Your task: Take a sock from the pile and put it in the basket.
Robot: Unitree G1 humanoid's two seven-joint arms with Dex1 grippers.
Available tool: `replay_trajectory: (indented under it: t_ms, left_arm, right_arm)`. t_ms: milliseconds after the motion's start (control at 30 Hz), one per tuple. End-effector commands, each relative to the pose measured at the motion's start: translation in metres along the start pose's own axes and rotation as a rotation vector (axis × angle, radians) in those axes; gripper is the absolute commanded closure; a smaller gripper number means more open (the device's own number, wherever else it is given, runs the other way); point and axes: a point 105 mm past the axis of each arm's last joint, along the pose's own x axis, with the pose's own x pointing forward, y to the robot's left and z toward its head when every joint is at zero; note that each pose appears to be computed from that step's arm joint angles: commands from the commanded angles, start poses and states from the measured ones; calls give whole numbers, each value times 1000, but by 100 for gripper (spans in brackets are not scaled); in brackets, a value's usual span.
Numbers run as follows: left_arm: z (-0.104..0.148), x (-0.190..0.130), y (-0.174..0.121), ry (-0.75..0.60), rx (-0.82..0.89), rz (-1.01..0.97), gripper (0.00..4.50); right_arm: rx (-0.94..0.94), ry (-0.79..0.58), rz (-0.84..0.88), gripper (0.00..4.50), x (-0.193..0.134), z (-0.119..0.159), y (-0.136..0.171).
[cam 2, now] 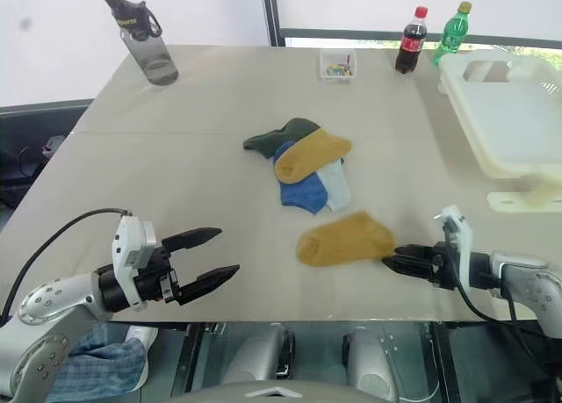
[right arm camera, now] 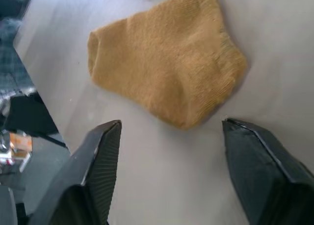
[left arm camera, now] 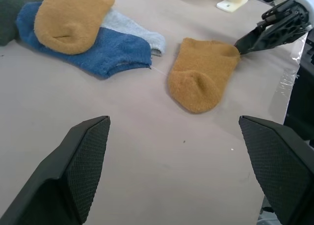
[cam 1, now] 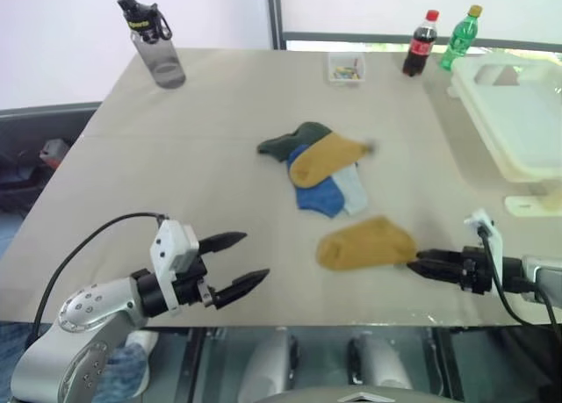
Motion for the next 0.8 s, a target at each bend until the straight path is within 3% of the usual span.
replay_trajectory:
  t_ms: [33, 133, 400, 533, 800]
  left_arm:
    - [4, 0, -2, -7, 25, -11, 0]
    - [5, 0, -1, -8, 26, -13, 0]
    - [7, 2, 1, -14, 39, -8, 0]
    - [11, 0, 10, -24, 62, 27, 0]
    - [27, -3, 30, -88, 114, 101, 0]
  right_arm:
    - [-68, -29, -117, 133, -17, 12, -20]
    - [-172, -152, -154, 133, -14, 44, -24]
    - [-352, -381, -240, 133, 40, 122, -21]
    - [-334, -437, -355, 133, 75, 154, -38]
    - [-148, -530, -315, 133, 128, 195, -36]
